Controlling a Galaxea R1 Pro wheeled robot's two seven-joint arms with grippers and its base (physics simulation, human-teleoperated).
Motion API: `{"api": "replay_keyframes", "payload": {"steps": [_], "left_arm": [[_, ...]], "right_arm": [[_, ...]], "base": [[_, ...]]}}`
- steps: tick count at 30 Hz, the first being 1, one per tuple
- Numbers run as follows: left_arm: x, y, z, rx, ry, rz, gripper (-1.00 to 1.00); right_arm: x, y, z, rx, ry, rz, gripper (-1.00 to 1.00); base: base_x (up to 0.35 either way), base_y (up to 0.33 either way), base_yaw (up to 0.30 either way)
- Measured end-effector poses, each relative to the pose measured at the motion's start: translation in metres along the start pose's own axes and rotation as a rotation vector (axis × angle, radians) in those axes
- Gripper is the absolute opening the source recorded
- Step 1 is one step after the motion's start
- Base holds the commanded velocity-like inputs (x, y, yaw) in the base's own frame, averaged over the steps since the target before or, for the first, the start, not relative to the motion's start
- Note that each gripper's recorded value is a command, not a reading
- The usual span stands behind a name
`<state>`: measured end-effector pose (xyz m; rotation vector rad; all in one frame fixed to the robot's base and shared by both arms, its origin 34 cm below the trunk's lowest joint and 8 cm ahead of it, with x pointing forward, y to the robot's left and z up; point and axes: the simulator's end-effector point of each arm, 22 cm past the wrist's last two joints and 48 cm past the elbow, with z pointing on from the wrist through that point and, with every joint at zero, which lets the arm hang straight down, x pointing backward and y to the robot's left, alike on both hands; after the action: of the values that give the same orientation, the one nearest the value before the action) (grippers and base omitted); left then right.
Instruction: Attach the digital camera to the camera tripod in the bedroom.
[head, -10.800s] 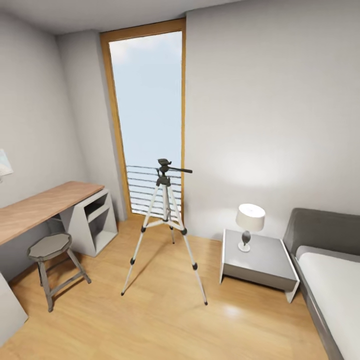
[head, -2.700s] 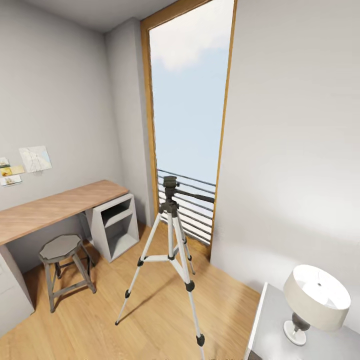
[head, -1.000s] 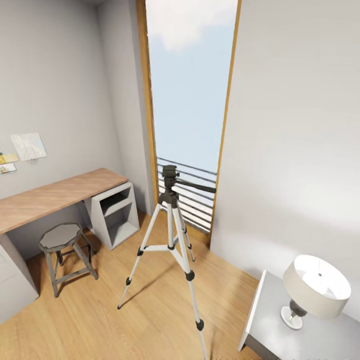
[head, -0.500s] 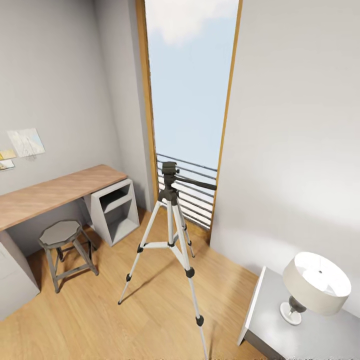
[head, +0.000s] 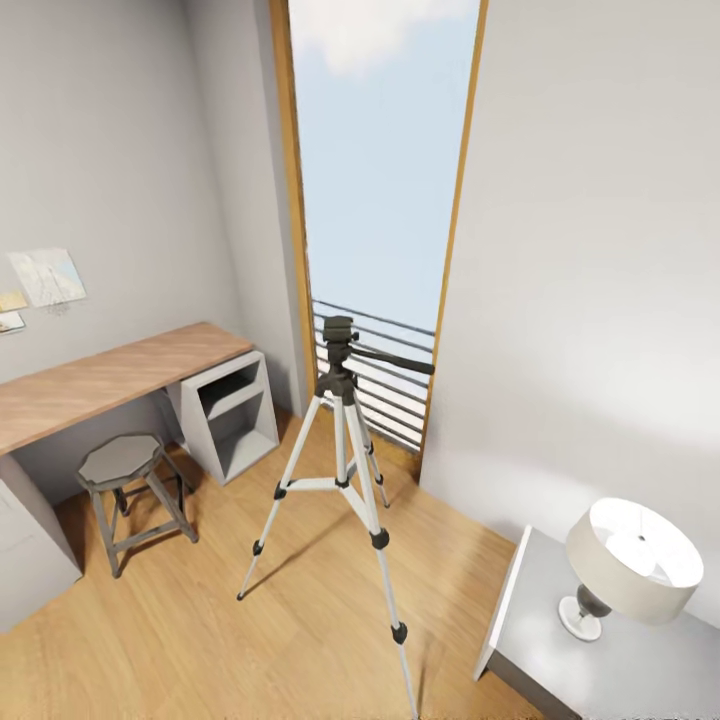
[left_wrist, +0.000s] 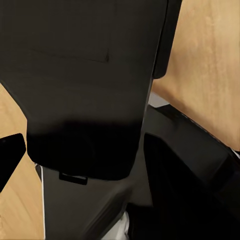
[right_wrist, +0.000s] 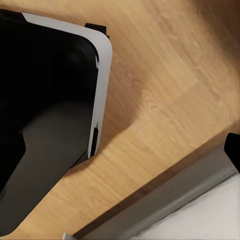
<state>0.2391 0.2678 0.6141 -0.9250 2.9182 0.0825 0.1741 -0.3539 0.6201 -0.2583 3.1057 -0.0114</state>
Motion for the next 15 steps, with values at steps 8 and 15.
{"api": "replay_keyframes", "payload": {"steps": [8, 15], "left_arm": [[0.0042, 0.0027, 0.0013, -0.008, 0.01, 0.0, -1.0], [0.0055, 0.0035, 0.0024, -0.011, 0.007, -0.001, -1.0]], "right_arm": [[0.0049, 0.0009, 0.0007, -0.002, 0.013, 0.0, 1.0], [0.0092, 0.0014, 0.0012, -0.004, 0.024, 0.0, 1.0]], "base": [[0.0, 0.0, 0.0], [0.0, 0.0, 0.0]]}}
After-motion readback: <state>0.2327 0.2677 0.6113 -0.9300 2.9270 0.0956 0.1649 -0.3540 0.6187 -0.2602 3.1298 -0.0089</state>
